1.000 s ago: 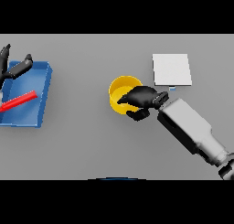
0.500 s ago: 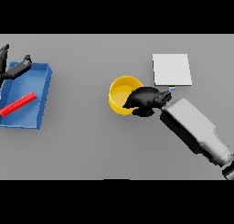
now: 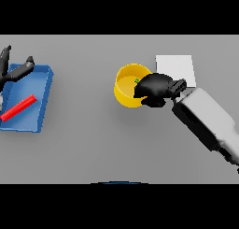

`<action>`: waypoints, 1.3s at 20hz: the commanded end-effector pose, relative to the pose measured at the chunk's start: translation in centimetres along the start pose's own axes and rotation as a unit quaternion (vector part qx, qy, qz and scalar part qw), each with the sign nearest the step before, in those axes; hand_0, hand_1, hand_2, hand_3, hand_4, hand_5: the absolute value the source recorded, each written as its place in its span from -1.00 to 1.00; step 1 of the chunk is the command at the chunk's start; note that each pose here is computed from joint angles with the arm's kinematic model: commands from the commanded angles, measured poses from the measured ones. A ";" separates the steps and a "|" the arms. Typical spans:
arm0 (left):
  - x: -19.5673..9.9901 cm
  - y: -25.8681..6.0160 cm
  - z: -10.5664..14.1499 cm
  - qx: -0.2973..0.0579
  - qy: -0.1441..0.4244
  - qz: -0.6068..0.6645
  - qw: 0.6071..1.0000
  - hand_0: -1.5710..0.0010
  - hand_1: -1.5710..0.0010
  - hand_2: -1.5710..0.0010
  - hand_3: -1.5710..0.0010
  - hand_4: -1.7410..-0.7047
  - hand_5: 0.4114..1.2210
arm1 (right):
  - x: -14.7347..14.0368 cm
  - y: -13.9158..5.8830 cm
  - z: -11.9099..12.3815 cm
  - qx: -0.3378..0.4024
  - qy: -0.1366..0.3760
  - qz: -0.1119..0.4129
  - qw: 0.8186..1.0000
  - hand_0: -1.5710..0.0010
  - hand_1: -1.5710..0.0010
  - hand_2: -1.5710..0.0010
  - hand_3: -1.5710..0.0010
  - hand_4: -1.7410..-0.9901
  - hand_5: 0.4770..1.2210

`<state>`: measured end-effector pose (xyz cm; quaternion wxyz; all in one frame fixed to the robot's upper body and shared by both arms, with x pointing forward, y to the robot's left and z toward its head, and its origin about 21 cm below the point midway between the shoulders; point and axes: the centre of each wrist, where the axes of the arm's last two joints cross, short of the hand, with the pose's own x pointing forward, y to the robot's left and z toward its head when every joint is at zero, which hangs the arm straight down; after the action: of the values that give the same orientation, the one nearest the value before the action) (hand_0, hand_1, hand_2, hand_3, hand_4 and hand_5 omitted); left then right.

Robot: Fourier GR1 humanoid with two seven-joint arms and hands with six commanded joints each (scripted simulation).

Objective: Pick up the red beaker and tilt it to pour out 1 green nut into yellow bowl. Pick up the yellow bowl and place it on the metallic measuring scale.

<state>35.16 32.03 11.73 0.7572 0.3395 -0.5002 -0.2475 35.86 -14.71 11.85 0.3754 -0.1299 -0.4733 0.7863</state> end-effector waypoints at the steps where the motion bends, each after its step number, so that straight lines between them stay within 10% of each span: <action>1: -0.3 0.2 0.1 0.002 -0.001 0.000 1.000 1.00 1.00 1.00 1.00 0.82 -0.24 | -0.2 -0.5 0.7 -0.002 0.005 0.002 1.000 -0.99 -0.99 -0.96 -0.70 -0.96 0.99; 14: 0.5 0.8 0.6 0.006 0.000 -0.005 1.000 1.00 1.00 1.00 1.00 0.81 -0.20 | -3.9 -4.2 3.7 -0.064 0.091 0.015 0.994 -1.00 -1.00 -1.00 -0.60 -0.94 1.00; 26: 0.6 0.9 1.0 0.008 0.024 0.002 1.000 1.00 1.00 1.00 1.00 0.78 -0.13 | -11.7 -1.8 3.6 -0.077 0.196 -0.057 0.976 -1.00 -1.00 -1.00 -0.56 -0.95 1.00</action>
<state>34.47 31.93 13.02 0.7667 0.3503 -0.4846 -0.2337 42.71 -24.94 13.38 0.4950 -0.2845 -0.4548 0.6835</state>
